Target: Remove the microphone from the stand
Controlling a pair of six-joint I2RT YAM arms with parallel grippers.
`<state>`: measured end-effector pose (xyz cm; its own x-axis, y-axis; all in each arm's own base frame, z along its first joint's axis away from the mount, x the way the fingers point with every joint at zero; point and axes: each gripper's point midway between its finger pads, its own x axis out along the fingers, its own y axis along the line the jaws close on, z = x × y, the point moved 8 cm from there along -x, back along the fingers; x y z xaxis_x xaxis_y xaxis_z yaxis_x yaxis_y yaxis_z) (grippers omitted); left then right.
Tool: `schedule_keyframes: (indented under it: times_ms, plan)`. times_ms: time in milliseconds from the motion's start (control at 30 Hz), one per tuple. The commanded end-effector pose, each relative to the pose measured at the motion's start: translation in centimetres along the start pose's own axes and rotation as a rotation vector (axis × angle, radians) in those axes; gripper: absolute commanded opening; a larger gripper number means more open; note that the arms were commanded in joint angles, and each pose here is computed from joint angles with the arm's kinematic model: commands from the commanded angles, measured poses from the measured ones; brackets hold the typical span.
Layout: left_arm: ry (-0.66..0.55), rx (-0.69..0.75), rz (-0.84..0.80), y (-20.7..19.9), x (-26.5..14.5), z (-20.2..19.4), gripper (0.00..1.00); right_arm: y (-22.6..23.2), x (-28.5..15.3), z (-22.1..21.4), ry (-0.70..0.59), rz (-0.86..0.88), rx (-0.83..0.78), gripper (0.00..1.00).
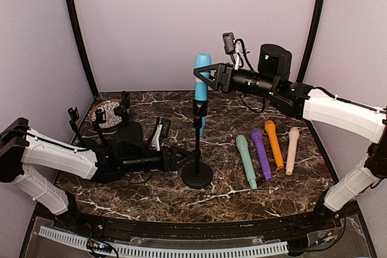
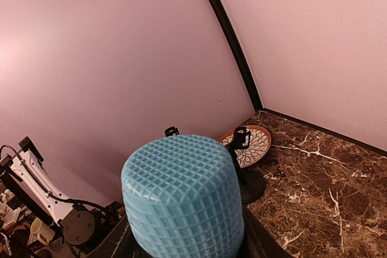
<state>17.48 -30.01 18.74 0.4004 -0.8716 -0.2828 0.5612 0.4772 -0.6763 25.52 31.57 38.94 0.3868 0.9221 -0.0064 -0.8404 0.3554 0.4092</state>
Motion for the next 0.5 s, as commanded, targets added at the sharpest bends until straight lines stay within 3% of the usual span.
schedule_keyframes:
  times_ms: [0,100,367,467]
  plan:
    - [-0.035,-0.018,-0.036,-0.6,0.4,1.0,0.49,0.8,-0.2,1.0,-0.039,0.017,-0.020,0.49]
    - [-0.031,-0.042,-0.005,0.1,0.6,0.8,0.37,0.8,-0.2,1.0,-0.037,0.017,-0.018,0.49]
    - [-0.037,-0.060,0.014,0.6,1.0,0.7,0.31,0.9,-0.5,1.1,-0.043,0.016,-0.021,0.49]
    - [-0.034,-0.067,0.017,0.8,1.2,0.5,0.25,0.9,-0.5,1.0,-0.042,0.017,-0.020,0.48]
